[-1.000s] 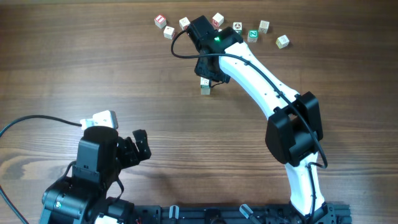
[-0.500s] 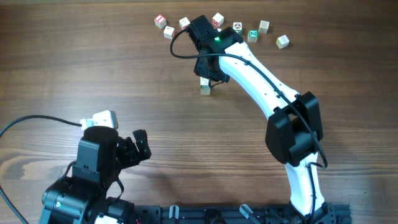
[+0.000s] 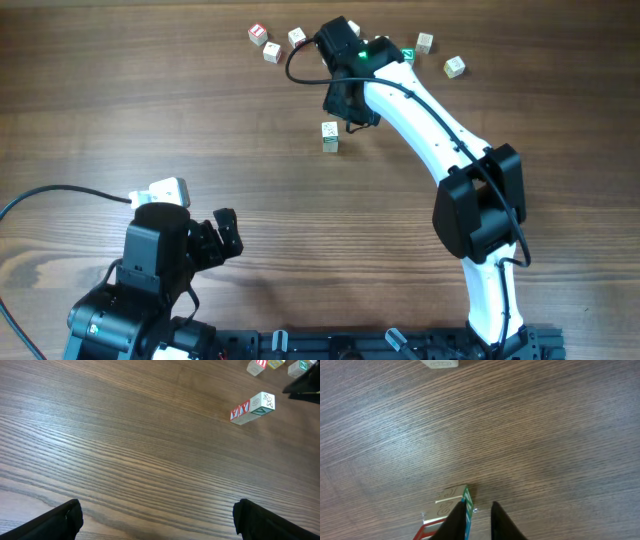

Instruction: Form a tower

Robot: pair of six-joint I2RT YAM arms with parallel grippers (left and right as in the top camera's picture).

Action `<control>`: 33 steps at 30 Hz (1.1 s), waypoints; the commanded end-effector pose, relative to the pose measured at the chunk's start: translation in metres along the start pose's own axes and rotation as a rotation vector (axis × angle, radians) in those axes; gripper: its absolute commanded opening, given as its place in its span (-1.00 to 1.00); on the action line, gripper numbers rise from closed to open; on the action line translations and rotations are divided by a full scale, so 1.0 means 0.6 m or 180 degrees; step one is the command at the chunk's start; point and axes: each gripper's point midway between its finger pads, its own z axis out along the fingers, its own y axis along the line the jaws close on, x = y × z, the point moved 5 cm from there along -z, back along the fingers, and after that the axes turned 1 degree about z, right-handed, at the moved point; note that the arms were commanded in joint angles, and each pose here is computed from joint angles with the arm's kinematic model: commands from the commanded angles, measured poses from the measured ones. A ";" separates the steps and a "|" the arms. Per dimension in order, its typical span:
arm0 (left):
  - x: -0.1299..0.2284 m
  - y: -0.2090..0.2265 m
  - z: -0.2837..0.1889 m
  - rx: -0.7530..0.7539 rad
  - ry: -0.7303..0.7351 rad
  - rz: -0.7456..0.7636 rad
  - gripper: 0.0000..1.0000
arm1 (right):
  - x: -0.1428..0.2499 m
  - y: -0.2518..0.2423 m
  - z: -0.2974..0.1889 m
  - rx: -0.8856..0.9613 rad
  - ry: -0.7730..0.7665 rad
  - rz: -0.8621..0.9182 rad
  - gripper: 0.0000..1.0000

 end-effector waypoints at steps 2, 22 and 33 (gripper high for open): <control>-0.001 0.002 0.000 -0.0025 -0.0022 -0.0003 1.00 | -0.003 0.010 -0.055 -0.0209 -0.0154 -0.0365 0.63; -0.001 0.002 0.000 -0.0025 -0.0022 -0.0003 1.00 | 0.059 0.044 0.051 -0.0164 0.0342 -0.1056 0.34; -0.001 0.002 0.000 -0.0025 -0.0022 -0.0003 1.00 | 0.058 0.043 0.057 -0.0134 0.0336 -0.1049 -0.08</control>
